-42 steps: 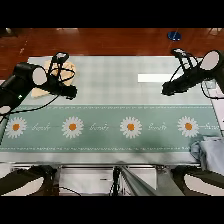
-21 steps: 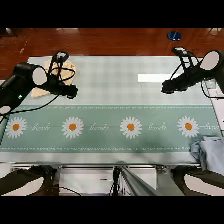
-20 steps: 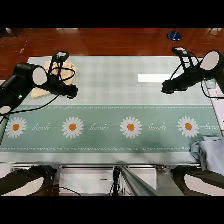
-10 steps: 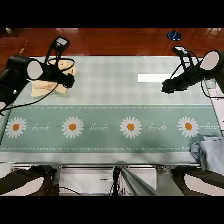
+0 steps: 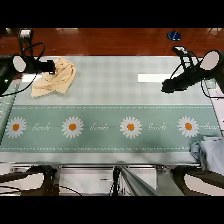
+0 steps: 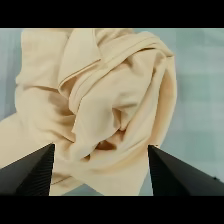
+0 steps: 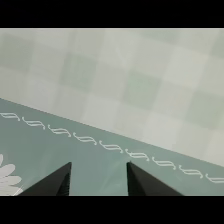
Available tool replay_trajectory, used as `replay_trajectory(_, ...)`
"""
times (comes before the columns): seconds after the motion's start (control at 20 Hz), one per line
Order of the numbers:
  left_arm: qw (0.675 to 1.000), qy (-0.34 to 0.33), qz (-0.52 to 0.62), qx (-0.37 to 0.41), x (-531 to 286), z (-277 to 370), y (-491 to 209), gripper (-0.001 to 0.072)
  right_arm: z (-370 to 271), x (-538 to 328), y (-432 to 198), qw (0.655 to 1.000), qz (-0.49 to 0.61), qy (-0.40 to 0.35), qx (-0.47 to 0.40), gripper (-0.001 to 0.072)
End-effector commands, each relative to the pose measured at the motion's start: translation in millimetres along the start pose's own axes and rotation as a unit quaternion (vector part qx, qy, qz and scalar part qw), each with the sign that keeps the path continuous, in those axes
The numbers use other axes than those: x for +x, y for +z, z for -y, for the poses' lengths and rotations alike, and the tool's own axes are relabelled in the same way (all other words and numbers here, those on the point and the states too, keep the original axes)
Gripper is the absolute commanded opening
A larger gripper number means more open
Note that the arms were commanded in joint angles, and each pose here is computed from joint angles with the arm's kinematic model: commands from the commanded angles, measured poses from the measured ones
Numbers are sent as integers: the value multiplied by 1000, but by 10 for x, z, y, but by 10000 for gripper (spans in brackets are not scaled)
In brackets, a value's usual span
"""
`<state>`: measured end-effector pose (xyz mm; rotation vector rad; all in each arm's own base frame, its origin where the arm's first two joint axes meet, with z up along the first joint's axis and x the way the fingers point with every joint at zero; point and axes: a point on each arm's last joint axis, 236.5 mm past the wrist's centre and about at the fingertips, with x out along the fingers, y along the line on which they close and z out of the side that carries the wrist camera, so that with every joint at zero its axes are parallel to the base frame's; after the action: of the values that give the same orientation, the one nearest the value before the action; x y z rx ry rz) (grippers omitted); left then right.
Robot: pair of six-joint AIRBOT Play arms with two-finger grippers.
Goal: Fold the shirts.
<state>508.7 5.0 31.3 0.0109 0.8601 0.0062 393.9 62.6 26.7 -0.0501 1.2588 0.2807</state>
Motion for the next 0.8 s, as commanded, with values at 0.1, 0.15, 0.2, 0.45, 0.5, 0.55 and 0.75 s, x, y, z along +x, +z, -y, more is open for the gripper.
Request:
replay_trajectory(0.1, 996, -53, -66, -5, 591, 145, -469, 720, 0, 2, 23, 1000, 5, 0, 17, 437)
replay_trajectory(0.15, 996, -54, -71, 1, 668, 147, -525, 720, 3, 1, 39, 1000, 8, -1, 22, 436)
replay_trajectory(0.2, 996, -52, -75, -1, 741, 137, -572, 720, 5, 1, 52, 1000, 11, -1, 27, 437)
replay_trajectory(0.45, 998, -48, -46, 6, 705, 109, -312, 25, 3, 2, -12, 1000, -3, -1, 31, 436)
replay_trajectory(0.5, 999, -48, -14, 9, 551, 122, -26, 25, 24, 1, -22, 1000, -4, -5, 30, 436)
replay_trajectory(0.55, 998, -48, 24, 13, 342, 139, 294, 24, 63, 0, -28, 1000, -6, -13, 27, 436)
replay_trajectory(0.75, 977, -60, 200, 39, -1117, 386, 1578, 22, 199, -13, -120, 999, -25, -42, 16, 430)
